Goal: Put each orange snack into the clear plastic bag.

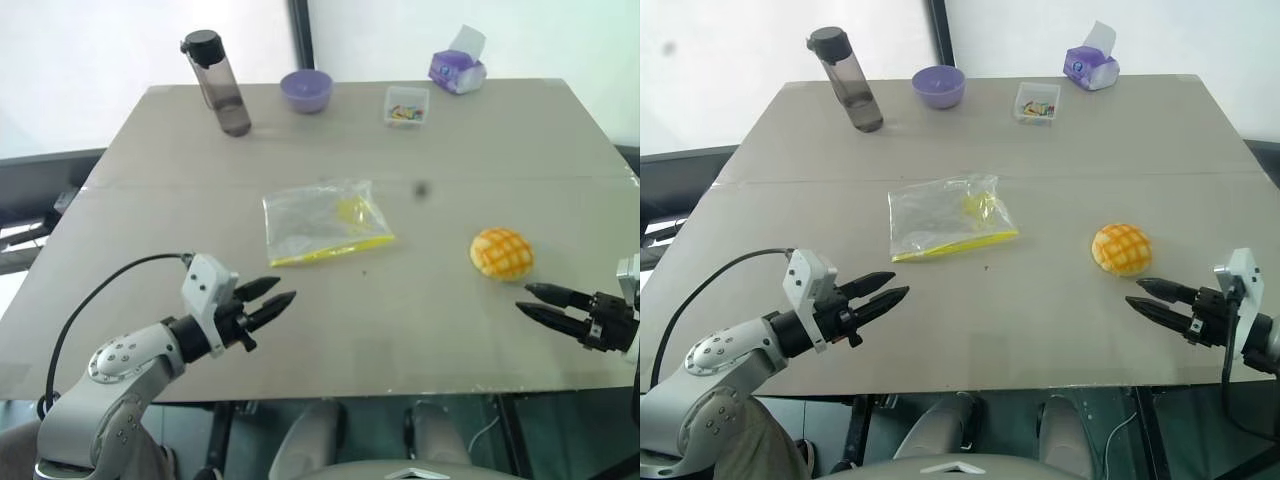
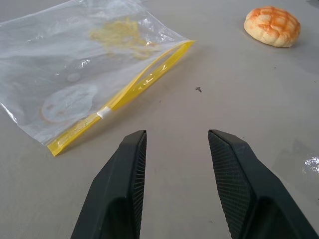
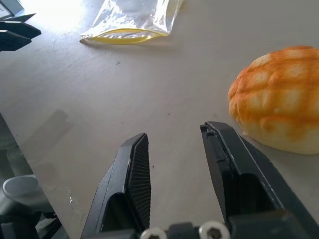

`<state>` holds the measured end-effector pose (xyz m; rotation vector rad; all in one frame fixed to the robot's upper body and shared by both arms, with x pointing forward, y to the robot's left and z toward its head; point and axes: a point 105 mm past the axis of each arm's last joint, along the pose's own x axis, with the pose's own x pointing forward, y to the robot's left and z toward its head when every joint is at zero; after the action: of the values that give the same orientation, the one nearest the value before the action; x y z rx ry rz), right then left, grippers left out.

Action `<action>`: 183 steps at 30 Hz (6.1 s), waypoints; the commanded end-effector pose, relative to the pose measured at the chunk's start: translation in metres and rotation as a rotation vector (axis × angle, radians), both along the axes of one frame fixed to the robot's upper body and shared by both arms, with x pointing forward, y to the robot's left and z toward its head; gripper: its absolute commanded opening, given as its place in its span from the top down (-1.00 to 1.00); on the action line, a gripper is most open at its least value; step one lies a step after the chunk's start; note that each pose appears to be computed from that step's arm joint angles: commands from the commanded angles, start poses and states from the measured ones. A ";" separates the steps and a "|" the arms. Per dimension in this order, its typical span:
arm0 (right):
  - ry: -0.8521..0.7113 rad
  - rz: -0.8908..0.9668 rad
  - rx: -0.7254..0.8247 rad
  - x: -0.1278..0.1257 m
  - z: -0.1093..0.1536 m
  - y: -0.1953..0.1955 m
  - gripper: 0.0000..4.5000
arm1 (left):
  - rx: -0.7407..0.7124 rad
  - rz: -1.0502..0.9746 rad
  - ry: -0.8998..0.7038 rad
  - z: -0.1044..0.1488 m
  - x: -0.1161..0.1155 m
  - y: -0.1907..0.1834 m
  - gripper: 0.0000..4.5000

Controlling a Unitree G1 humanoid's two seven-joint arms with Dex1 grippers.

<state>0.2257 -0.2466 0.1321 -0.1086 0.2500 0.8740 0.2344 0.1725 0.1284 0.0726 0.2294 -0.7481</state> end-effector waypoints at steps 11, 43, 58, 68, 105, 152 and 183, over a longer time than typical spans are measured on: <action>-0.066 -0.002 0.001 0.004 0.011 -0.001 0.17 | -0.004 -0.006 -0.004 -0.002 -0.003 -0.001 0.08; -0.114 0.074 0.051 0.010 0.031 0.032 0.17 | -0.143 0.212 -0.007 0.006 0.071 0.047 0.08; -0.161 0.164 0.118 0.009 0.058 0.059 0.17 | -0.389 0.285 0.333 -0.012 0.163 0.031 -0.94; -0.323 0.190 0.070 0.013 0.074 0.067 0.17 | -0.474 0.262 0.509 -0.024 0.167 0.014 -0.94; -0.606 0.178 -0.591 0.119 -0.016 0.118 0.17 | -0.989 -0.227 0.730 0.030 0.088 -0.069 0.98; -0.769 0.098 -0.689 0.139 0.022 0.108 1.00 | -0.507 0.012 0.047 0.056 0.122 -0.022 -0.06; -0.730 0.060 -0.632 0.181 0.042 0.160 1.00 | 0.707 -0.030 -0.850 0.033 0.082 -0.069 -0.06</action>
<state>0.4065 -0.0930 0.1582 -0.9987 -0.1115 0.7451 0.3130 0.1018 0.1437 1.0168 -0.2666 -0.6335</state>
